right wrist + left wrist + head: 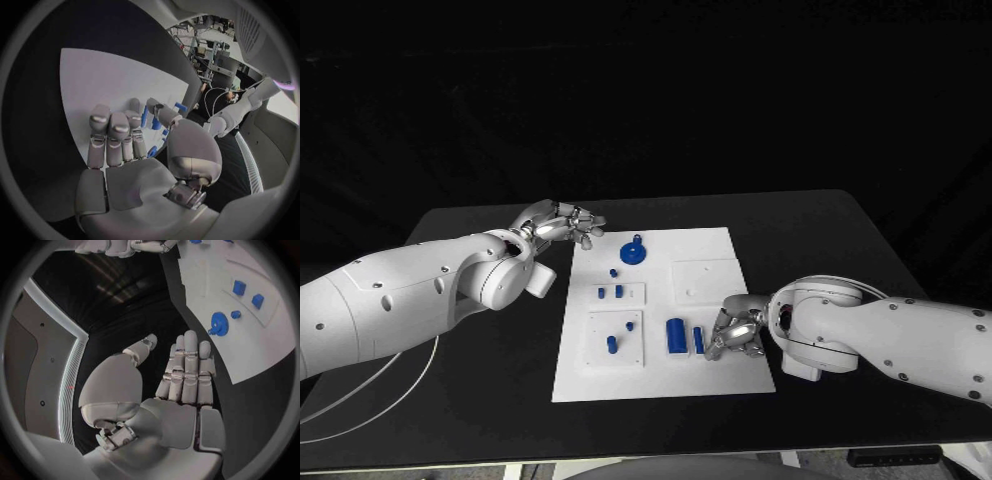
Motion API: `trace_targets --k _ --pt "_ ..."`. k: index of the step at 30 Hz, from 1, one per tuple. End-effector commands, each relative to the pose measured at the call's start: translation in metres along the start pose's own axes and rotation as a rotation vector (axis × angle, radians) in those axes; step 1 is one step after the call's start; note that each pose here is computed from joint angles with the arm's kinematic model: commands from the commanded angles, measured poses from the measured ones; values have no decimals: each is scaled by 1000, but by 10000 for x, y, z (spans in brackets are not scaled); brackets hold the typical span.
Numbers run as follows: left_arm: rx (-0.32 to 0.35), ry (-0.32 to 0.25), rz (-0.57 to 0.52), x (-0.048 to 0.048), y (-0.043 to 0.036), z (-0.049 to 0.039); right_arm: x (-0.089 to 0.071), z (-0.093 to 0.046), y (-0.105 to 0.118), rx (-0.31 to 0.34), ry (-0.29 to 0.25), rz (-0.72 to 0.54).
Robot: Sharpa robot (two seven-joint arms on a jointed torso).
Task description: Assemble the parts on the task board
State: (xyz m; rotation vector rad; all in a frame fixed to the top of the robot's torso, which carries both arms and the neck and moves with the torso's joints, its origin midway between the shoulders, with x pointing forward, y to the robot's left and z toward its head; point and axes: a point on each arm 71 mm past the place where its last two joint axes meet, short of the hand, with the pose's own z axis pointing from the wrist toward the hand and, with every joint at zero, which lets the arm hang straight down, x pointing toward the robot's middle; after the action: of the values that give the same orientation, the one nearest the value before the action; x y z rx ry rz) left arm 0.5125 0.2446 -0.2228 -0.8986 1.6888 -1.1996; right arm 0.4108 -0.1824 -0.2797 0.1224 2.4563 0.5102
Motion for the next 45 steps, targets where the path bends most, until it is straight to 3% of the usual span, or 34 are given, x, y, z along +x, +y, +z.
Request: trace_targets --k 1,11,16,22,27,32,38,45 --pt "8 15 -1 22 -16 6 3 6 -3 -5 -6 -2" --pt "12 11 0 20 -19 8 -73 23 -49 -9 -69 22" --pt "4 -10 -33 -21 -2 21 -164 0 -17 -87 -79 68" --pt "-4 -52 -79 -90 19 54 -569 -27 -8 -236 -187 204" --pt "-5 -100 -167 -166 31 101 -1046 32 -88 -356 -334 392" --pt "39 -118 -280 -276 5 152 -1479 156 -221 -391 -435 466" --pt "107 -153 -275 -438 -81 189 -1779 239 -316 -435 -529 607" --pt "126 -248 -275 -552 -75 303 -1922 308 -425 -491 -603 766"
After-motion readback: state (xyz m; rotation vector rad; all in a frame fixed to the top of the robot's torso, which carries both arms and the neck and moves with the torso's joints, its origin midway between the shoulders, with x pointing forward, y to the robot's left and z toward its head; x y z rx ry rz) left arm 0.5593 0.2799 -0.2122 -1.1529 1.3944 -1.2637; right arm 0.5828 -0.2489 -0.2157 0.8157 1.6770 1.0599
